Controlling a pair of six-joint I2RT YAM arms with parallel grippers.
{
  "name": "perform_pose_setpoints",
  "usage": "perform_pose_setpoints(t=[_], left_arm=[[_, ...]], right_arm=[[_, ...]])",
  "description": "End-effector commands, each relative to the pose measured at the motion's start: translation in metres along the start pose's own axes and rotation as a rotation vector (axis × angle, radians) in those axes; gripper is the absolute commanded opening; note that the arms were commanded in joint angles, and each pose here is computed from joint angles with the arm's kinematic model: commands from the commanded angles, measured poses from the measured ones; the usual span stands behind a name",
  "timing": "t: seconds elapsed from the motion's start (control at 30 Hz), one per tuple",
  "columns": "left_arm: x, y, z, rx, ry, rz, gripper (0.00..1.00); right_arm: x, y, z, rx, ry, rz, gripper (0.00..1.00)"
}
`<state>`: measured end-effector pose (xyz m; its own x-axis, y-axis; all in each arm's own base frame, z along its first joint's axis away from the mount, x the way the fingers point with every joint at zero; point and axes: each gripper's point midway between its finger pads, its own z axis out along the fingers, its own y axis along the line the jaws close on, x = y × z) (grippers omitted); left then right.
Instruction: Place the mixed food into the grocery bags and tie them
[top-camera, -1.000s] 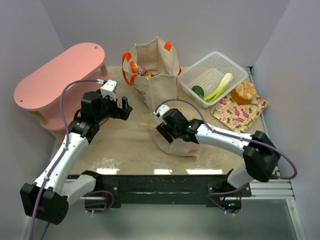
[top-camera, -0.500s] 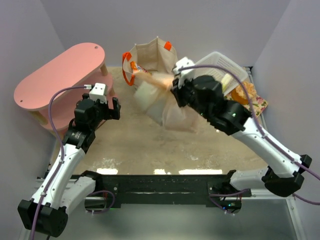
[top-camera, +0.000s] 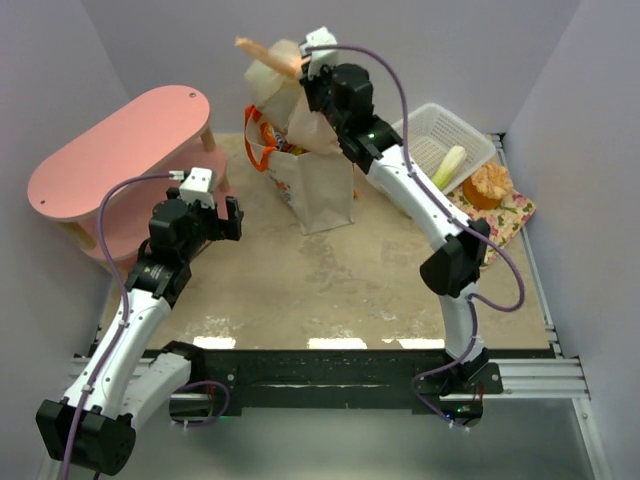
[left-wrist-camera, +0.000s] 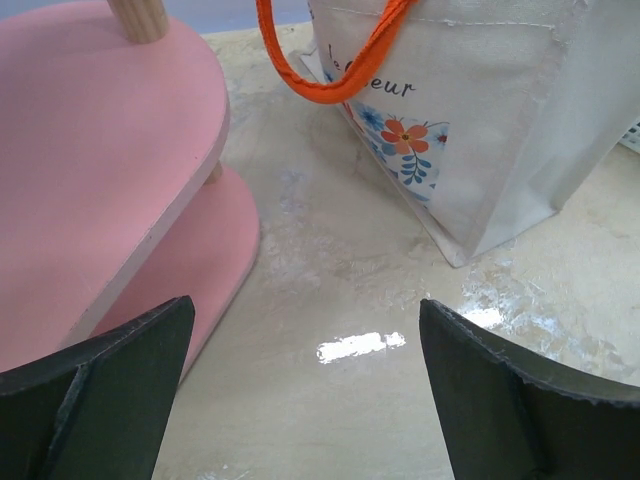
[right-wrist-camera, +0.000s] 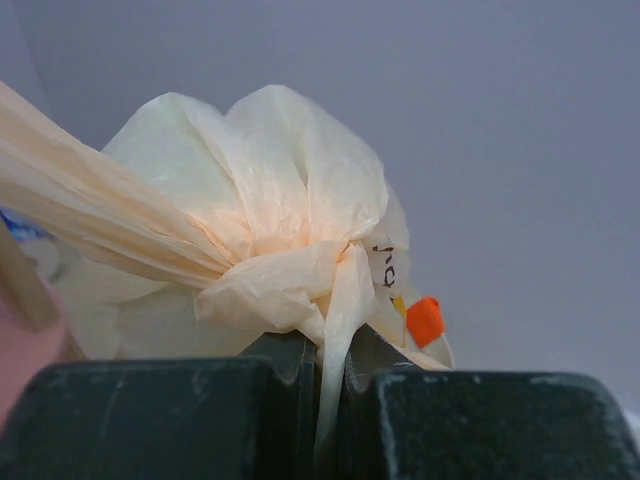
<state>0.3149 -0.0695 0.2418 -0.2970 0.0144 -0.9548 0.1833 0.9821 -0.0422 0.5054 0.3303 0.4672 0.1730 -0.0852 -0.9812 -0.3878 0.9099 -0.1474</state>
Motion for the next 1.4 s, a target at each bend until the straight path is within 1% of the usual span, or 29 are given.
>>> perform_pose_setpoints(t=[0.0,0.03,0.07,0.13,0.17,0.2,0.23,0.27,0.33,0.43,0.47,0.53,0.57,0.6,0.63,0.67,0.77,0.87,0.9,0.93,1.03,1.07,1.17,1.2,1.23,1.27,1.3,1.33,1.37], left_arm=[[-0.009,-0.003,0.001,0.018,-0.046,-0.020,1.00],[-0.008,-0.006,0.000,0.039,-0.047,-0.018,1.00],[-0.009,-0.007,0.000,0.042,-0.048,-0.018,1.00],[-0.008,-0.007,0.000,0.042,-0.045,-0.018,1.00],[-0.008,-0.007,0.000,0.044,-0.046,-0.018,1.00],[-0.008,-0.007,0.000,0.044,-0.046,-0.018,1.00],[-0.009,-0.008,-0.001,0.045,-0.049,-0.018,1.00],[-0.009,-0.008,-0.001,0.047,-0.051,-0.018,1.00],[-0.008,-0.008,0.000,0.050,-0.046,-0.018,1.00],[-0.007,-0.009,0.000,0.054,-0.044,-0.020,1.00],[-0.007,-0.009,0.001,0.056,-0.041,-0.020,1.00],[-0.006,-0.009,0.001,0.056,-0.039,-0.018,1.00],[-0.005,-0.010,0.002,0.060,-0.035,-0.018,1.00],[-0.005,-0.010,0.002,0.061,-0.034,-0.018,1.00],[-0.004,-0.011,0.003,0.063,-0.031,-0.018,1.00],[-0.003,-0.011,0.004,0.062,-0.027,-0.018,1.00],[-0.001,-0.011,0.005,0.063,-0.017,-0.018,1.00],[-0.001,-0.012,0.005,0.070,-0.017,-0.017,1.00],[-0.001,-0.012,0.005,0.071,-0.019,-0.016,1.00],[-0.001,-0.013,0.005,0.074,-0.018,-0.018,1.00],[-0.004,-0.013,0.004,0.079,-0.029,-0.015,1.00],[-0.004,-0.014,0.003,0.081,-0.029,-0.016,1.00],[-0.006,-0.014,0.002,0.081,-0.037,-0.011,1.00],[-0.006,-0.014,0.002,0.083,-0.041,-0.008,1.00],[-0.008,-0.015,0.001,0.088,-0.046,-0.008,1.00],[-0.010,-0.015,0.000,0.091,-0.055,-0.005,1.00],[-0.009,-0.016,0.000,0.095,-0.058,-0.003,1.00],[-0.010,-0.016,-0.001,0.098,-0.064,-0.004,1.00],[-0.012,-0.016,-0.001,0.099,-0.071,-0.007,1.00]], right_arm=[[0.027,0.004,0.026,-0.041,-0.048,-0.087,0.00],[0.044,0.002,0.027,-0.041,-0.016,-0.103,0.00],[0.068,-0.001,0.025,-0.034,0.047,-0.124,0.00],[0.092,-0.003,0.016,-0.037,0.122,-0.147,0.00],[0.119,0.000,0.007,-0.053,0.185,-0.168,0.00],[0.108,-0.004,-0.004,-0.054,0.182,-0.169,0.00],[0.110,-0.007,-0.012,-0.051,0.200,-0.173,0.00],[0.125,-0.007,-0.022,-0.056,0.263,-0.182,0.00],[0.123,-0.011,-0.034,-0.055,0.304,-0.188,0.00],[0.144,-0.009,-0.043,-0.093,0.431,-0.217,0.00],[0.144,-0.010,-0.046,-0.106,0.479,-0.225,0.00],[0.176,0.000,-0.041,-0.156,0.570,-0.232,0.00],[0.173,-0.002,-0.040,-0.163,0.592,-0.233,0.00],[0.181,-0.001,-0.037,-0.173,0.618,-0.236,0.00],[0.219,0.005,-0.031,-0.198,0.692,-0.246,0.00],[0.214,0.004,-0.030,-0.210,0.702,-0.240,0.00],[0.258,0.006,-0.028,-0.230,0.787,-0.251,0.00],[0.286,0.004,-0.033,-0.228,0.835,-0.244,0.00],[0.288,0.004,-0.034,-0.223,0.841,-0.243,0.00],[0.290,0.004,-0.036,-0.224,0.847,-0.241,0.00],[0.266,0.001,-0.034,-0.214,0.797,-0.223,0.00],[0.245,-0.001,-0.032,-0.208,0.749,-0.213,0.01],[0.202,0.001,-0.029,-0.226,0.656,-0.177,0.16],[0.179,-0.001,-0.031,-0.228,0.614,-0.165,0.27],[0.162,0.001,-0.034,-0.245,0.579,-0.139,0.56],[0.149,0.002,-0.034,-0.248,0.546,-0.124,0.72],[0.120,-0.002,-0.041,-0.246,0.493,-0.110,0.83],[0.106,0.000,-0.045,-0.262,0.463,-0.085,0.91],[0.101,0.001,-0.048,-0.263,0.446,-0.067,0.93]])
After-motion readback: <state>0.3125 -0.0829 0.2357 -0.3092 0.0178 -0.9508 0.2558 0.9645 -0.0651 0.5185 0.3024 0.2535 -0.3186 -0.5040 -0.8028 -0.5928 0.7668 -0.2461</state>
